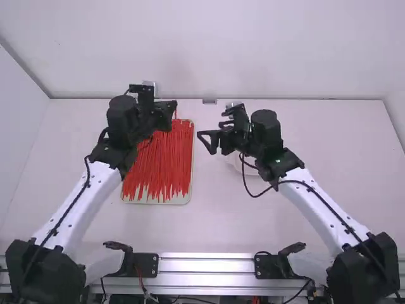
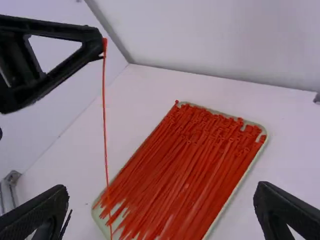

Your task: Fasten the cable tie

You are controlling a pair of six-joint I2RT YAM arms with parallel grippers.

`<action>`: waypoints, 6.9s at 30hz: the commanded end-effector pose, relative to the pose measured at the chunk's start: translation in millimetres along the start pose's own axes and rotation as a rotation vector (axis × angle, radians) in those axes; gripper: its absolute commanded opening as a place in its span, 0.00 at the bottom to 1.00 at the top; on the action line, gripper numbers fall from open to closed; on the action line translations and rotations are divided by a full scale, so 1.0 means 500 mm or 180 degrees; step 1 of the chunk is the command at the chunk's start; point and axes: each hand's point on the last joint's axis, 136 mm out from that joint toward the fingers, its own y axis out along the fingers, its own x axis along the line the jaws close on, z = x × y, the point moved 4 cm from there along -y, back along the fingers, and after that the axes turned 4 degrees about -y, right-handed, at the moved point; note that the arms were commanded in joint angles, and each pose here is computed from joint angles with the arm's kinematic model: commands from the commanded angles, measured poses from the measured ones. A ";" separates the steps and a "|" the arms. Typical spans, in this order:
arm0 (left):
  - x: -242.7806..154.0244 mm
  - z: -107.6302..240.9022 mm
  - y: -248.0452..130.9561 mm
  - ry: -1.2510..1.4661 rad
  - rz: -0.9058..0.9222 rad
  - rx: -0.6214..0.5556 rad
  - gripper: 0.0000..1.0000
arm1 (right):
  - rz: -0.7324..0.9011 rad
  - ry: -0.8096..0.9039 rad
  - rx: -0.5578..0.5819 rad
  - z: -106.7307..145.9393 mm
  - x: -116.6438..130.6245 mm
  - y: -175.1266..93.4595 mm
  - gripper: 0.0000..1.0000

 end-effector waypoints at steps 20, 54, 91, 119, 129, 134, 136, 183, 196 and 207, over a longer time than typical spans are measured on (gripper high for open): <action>-0.141 -0.012 0.007 0.0024 0.0678 -0.0234 0.02 | -0.0359 -0.0101 -0.0166 -0.038 0.064 0.009 0.85; -0.130 -0.033 -0.003 0.0113 0.0816 -0.0302 0.61 | -0.0441 0.0017 -0.0196 -0.053 0.020 -0.024 0.00; -0.228 -0.100 -0.032 0.0958 0.3803 0.0438 0.92 | -0.1263 -0.0995 -0.0556 -0.099 0.029 -0.100 0.00; -0.264 -0.097 -0.017 0.0869 0.3757 0.0329 0.20 | -0.1517 -0.1308 -0.0659 -0.105 0.070 -0.100 0.00; -0.275 -0.092 -0.016 0.0863 0.3792 0.0342 0.03 | -0.1466 -0.1239 -0.0663 -0.109 0.058 -0.105 0.00; -0.275 -0.092 -0.016 0.0857 0.3792 0.0347 0.02 | -0.1465 -0.1242 -0.0665 -0.110 0.058 -0.105 0.00; -0.279 -0.090 -0.017 0.0860 0.3808 0.0350 0.02 | -0.1467 -0.1245 -0.0665 -0.109 0.058 -0.105 0.00; -0.255 -0.279 -0.077 0.0349 0.3360 0.0208 0.02 | -0.1540 -0.1311 -0.0285 -0.039 0.066 -0.079 0.87; -0.250 -0.276 -0.055 0.0010 0.3228 0.0213 0.02 | -0.1539 -0.1311 -0.0292 -0.040 0.065 -0.080 0.47; -0.249 -0.256 -0.053 0.0202 0.3300 0.0243 0.02 | -0.1485 -0.1138 -0.0277 -0.045 0.053 -0.085 0.27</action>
